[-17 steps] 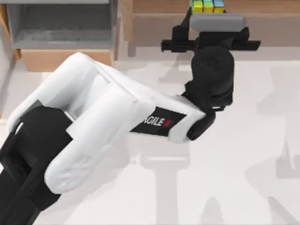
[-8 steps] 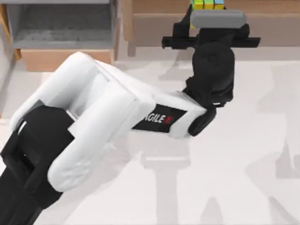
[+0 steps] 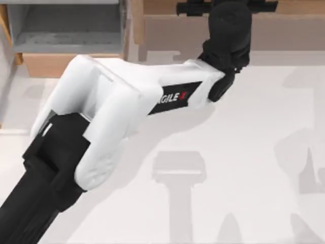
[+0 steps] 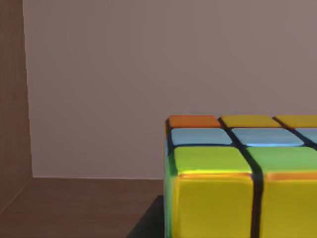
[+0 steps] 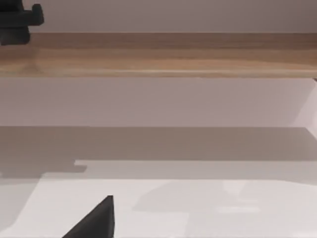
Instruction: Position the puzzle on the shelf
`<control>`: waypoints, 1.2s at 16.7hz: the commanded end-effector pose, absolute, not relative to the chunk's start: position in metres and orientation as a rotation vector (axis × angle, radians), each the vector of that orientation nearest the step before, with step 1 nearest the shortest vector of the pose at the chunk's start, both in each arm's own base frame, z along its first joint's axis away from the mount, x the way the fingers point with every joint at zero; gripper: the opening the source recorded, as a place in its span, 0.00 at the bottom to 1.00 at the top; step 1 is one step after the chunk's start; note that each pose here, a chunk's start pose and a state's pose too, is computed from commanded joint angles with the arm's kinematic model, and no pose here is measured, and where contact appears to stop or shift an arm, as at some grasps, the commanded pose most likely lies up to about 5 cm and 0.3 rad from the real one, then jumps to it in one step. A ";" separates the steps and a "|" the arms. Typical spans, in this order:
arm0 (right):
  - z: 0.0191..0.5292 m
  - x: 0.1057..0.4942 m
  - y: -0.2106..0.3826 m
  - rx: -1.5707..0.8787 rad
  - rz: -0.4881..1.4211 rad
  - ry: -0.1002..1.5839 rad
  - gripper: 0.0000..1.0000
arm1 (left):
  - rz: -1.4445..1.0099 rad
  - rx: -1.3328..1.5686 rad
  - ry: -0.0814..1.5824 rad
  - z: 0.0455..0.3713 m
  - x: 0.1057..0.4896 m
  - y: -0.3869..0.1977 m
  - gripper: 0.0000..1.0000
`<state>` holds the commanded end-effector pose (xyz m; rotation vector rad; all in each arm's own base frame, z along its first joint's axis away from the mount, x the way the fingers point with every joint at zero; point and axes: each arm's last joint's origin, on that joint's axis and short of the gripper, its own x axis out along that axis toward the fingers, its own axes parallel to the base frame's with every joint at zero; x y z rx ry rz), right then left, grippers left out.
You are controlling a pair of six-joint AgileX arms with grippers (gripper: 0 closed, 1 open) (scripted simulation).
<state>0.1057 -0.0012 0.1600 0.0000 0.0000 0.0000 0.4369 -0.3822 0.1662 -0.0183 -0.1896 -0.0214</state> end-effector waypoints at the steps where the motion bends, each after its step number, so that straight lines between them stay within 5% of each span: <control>1: 0.160 0.106 -0.001 0.000 0.000 0.000 1.00 | -0.022 -0.012 -0.182 0.164 0.444 -0.381 0.00; 7: 0.160 0.106 -0.001 0.000 0.000 0.000 1.00 | -0.022 -0.002 -0.170 0.160 0.453 -0.378 0.00; 20: 0.160 0.106 -0.001 0.000 0.000 0.000 1.00 | -0.022 -0.002 -0.170 0.160 0.453 -0.378 0.98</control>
